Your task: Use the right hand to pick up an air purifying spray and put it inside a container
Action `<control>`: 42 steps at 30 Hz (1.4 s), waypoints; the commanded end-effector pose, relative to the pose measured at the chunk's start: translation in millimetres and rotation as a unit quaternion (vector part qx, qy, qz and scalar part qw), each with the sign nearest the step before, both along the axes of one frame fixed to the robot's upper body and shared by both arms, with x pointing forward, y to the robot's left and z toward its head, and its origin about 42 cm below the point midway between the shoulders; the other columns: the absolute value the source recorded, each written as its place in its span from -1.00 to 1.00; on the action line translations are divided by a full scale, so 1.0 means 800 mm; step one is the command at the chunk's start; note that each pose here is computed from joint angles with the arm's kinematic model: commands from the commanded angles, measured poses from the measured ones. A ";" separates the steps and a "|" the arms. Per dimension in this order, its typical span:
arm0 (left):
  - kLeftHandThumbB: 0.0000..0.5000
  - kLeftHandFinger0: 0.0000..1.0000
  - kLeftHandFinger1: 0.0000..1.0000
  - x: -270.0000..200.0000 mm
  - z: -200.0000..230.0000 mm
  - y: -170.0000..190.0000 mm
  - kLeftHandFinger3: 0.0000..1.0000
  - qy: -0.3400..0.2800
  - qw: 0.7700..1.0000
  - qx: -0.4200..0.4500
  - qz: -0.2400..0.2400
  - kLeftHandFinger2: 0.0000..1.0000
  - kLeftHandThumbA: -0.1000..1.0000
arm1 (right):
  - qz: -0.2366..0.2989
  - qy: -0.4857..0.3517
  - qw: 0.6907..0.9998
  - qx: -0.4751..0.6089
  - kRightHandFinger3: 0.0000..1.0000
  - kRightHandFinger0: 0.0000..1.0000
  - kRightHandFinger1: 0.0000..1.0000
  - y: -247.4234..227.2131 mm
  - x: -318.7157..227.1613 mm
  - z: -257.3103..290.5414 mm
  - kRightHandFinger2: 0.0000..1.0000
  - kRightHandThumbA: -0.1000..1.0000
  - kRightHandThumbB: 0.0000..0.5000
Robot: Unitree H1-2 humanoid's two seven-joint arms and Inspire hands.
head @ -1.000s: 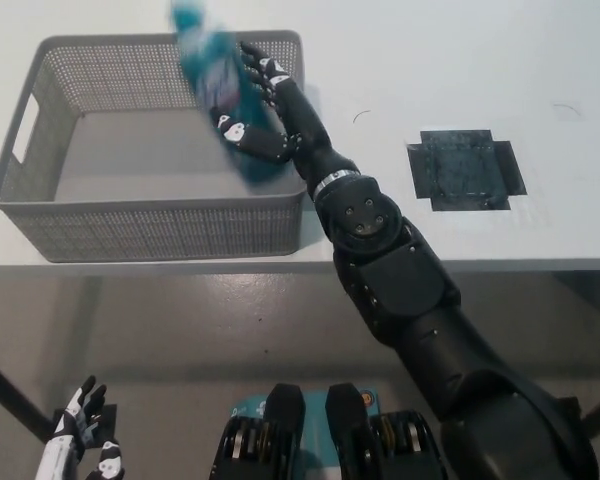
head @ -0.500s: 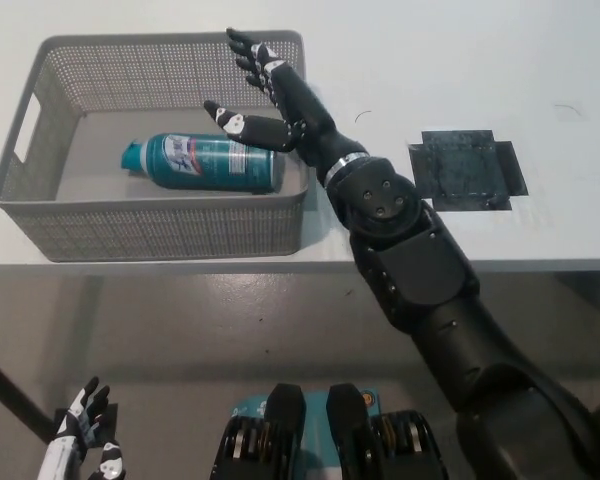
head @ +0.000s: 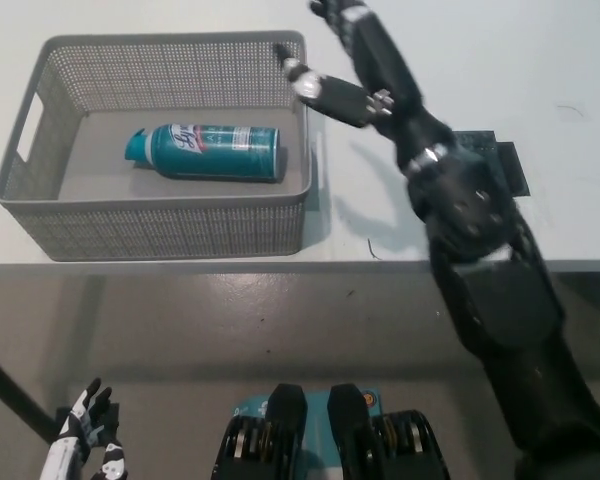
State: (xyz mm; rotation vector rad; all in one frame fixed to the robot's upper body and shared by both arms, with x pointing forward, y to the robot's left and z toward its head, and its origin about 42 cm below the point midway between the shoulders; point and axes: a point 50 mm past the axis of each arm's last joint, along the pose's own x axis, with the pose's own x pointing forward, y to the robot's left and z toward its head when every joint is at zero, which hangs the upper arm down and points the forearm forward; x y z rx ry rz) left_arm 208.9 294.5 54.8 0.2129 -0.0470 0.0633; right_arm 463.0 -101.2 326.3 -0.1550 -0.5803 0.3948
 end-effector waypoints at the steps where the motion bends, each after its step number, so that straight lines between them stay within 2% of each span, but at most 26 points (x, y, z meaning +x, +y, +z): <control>1: 1.00 0.81 1.00 0.005 0.020 0.020 1.00 -0.039 0.999 0.014 0.013 1.00 -0.71 | 0.022 -0.129 0.991 0.027 1.00 1.00 1.00 -0.081 -0.109 0.017 1.00 0.06 0.66; 2: 1.00 0.80 1.00 0.002 0.019 0.021 1.00 -0.037 0.999 0.016 0.017 1.00 -0.67 | 0.013 -0.117 0.993 0.031 1.00 1.00 1.00 -0.096 -0.133 -0.010 1.00 0.07 0.55; 3: 1.00 0.80 1.00 0.002 0.019 0.021 1.00 -0.036 0.999 0.017 0.017 1.00 -0.64 | 0.009 -0.106 0.994 0.035 1.00 1.00 1.00 -0.105 -0.144 -0.027 1.00 0.02 0.30; 4: 1.00 0.80 1.00 0.005 0.020 0.023 1.00 -0.037 0.999 0.017 0.017 1.00 -0.63 | 0.008 -0.099 0.994 0.040 1.00 1.00 1.00 -0.110 -0.151 -0.040 1.00 -0.04 0.22; 5: 1.00 0.83 1.00 0.003 0.016 0.022 1.00 -0.032 0.999 0.015 0.019 1.00 -0.54 | -0.005 -0.079 0.996 0.027 1.00 1.00 1.00 -0.129 -0.173 -0.078 1.00 -0.20 -0.01; 6: 1.00 0.89 1.00 0.003 0.015 0.022 1.00 -0.032 0.999 0.012 0.020 1.00 -0.52 | -0.014 -0.069 0.997 0.019 1.00 1.00 1.00 -0.137 -0.184 -0.095 1.00 -0.24 -0.06; 7: 1.00 0.89 1.00 0.004 0.015 0.023 1.00 -0.034 0.999 0.014 0.021 1.00 -0.41 | -0.026 -0.050 0.998 0.012 1.00 1.00 1.00 -0.146 -0.195 -0.113 1.00 -0.21 -0.08; 8: 0.94 0.91 1.00 0.000 0.014 0.025 1.00 -0.035 0.999 0.021 0.023 1.00 -0.16 | -0.035 -0.021 0.999 0.003 1.00 1.00 1.00 -0.157 -0.211 -0.139 1.00 -0.17 -0.13; 10: 0.74 0.97 1.00 -0.003 0.014 0.027 1.00 -0.035 0.999 0.031 0.028 1.00 0.02 | -0.043 0.008 0.999 -0.004 1.00 1.00 1.00 -0.172 -0.233 -0.174 1.00 -0.04 -0.23; 12: 0.66 0.91 1.00 -0.007 0.010 0.025 1.00 -0.031 0.999 0.023 0.030 1.00 0.26 | -0.057 0.049 0.997 -0.009 1.00 1.00 1.00 -0.188 -0.256 -0.206 1.00 0.16 -0.23; 13: 0.67 0.89 1.00 -0.008 0.009 0.024 1.00 -0.031 0.999 0.022 0.030 1.00 0.29 | -0.058 0.063 0.996 -0.010 1.00 1.00 1.00 -0.192 -0.262 -0.212 1.00 0.17 -0.22; 15: 0.75 0.78 1.00 -0.008 0.008 0.024 1.00 -0.035 0.999 0.013 0.036 1.00 0.49 | -0.069 0.108 0.992 -0.019 1.00 1.00 1.00 -0.210 -0.287 -0.245 1.00 0.25 -0.25; 18: 0.76 0.82 1.00 -0.008 0.006 0.023 1.00 -0.033 0.999 0.019 0.033 1.00 0.67 | -0.087 0.125 0.987 -0.046 1.00 1.00 1.00 -0.231 -0.308 -0.276 1.00 0.40 -0.25; 19: 0.85 0.83 1.00 -0.008 0.006 0.024 1.00 -0.033 0.999 0.023 0.035 1.00 0.80 | -0.096 0.140 0.984 -0.046 1.00 1.00 1.00 -0.237 -0.315 -0.287 1.00 0.47 -0.19; 21: 1.00 0.86 1.00 -0.009 0.005 0.023 1.00 -0.029 0.999 0.011 0.038 1.00 0.86 | -0.114 0.163 0.978 -0.058 1.00 1.00 1.00 -0.248 -0.324 -0.306 1.00 0.54 -0.27; 22: 1.00 0.87 1.00 -0.009 0.005 0.023 1.00 -0.027 0.999 0.013 0.040 1.00 0.94 | -0.118 0.184 0.974 -0.062 1.00 1.00 1.00 -0.256 -0.329 -0.319 1.00 0.58 -0.29; 23: 1.00 0.89 1.00 -0.009 0.005 0.023 1.00 -0.024 0.999 0.007 0.038 1.00 0.96 | -0.124 0.195 0.970 -0.077 1.00 1.00 1.00 -0.261 -0.330 -0.327 1.00 0.73 -0.19; 24: 0.99 0.89 1.00 -0.008 0.004 0.023 1.00 -0.024 0.999 0.001 0.037 1.00 0.96 | -0.128 0.209 0.965 -0.093 1.00 1.00 1.00 -0.268 -0.329 -0.337 1.00 0.86 0.04; 26: 0.98 0.90 1.00 -0.008 0.004 0.024 1.00 -0.024 0.999 -0.002 0.035 1.00 0.95 | -0.131 0.222 0.961 -0.101 1.00 1.00 1.00 -0.273 -0.318 -0.348 1.00 1.00 0.54; 27: 0.99 0.90 1.00 -0.007 0.005 0.025 1.00 -0.026 0.999 0.001 0.035 1.00 0.97 | -0.134 0.221 0.962 -0.093 1.00 1.00 1.00 -0.271 -0.308 -0.349 1.00 1.00 0.68; 28: 1.00 0.91 1.00 -0.007 0.006 0.027 1.00 -0.029 0.999 0.005 0.036 1.00 0.98 | -0.135 0.218 0.963 -0.086 1.00 1.00 1.00 -0.268 -0.300 -0.349 1.00 1.00 0.72; 30: 1.00 0.91 1.00 -0.008 0.006 0.027 1.00 -0.030 0.999 0.008 0.040 1.00 0.96 | -0.135 0.212 0.965 -0.072 1.00 1.00 1.00 -0.264 -0.288 -0.346 1.00 1.00 0.70; 34: 1.00 0.92 1.00 -0.010 0.008 0.029 1.00 -0.030 0.999 0.009 0.039 1.00 0.97 | -0.128 0.208 0.967 -0.067 1.00 1.00 1.00 -0.262 -0.283 -0.343 1.00 1.00 0.84; 35: 1.00 0.89 1.00 -0.011 0.008 0.029 1.00 -0.031 0.999 0.010 0.042 1.00 0.92 | -0.125 0.209 0.968 -0.063 1.00 1.00 1.00 -0.260 -0.283 -0.343 1.00 1.00 0.67; 41: 1.00 0.86 1.00 -0.017 0.007 0.028 1.00 -0.030 0.999 0.013 0.038 1.00 0.81 | -0.120 0.212 0.968 -0.066 1.00 1.00 1.00 -0.260 -0.287 -0.345 1.00 1.00 0.52; 42: 1.00 0.84 1.00 -0.016 0.007 0.028 1.00 -0.031 0.999 0.016 0.040 1.00 0.80 | -0.119 0.213 0.968 -0.066 1.00 1.00 1.00 -0.260 -0.287 -0.345 1.00 1.00 0.42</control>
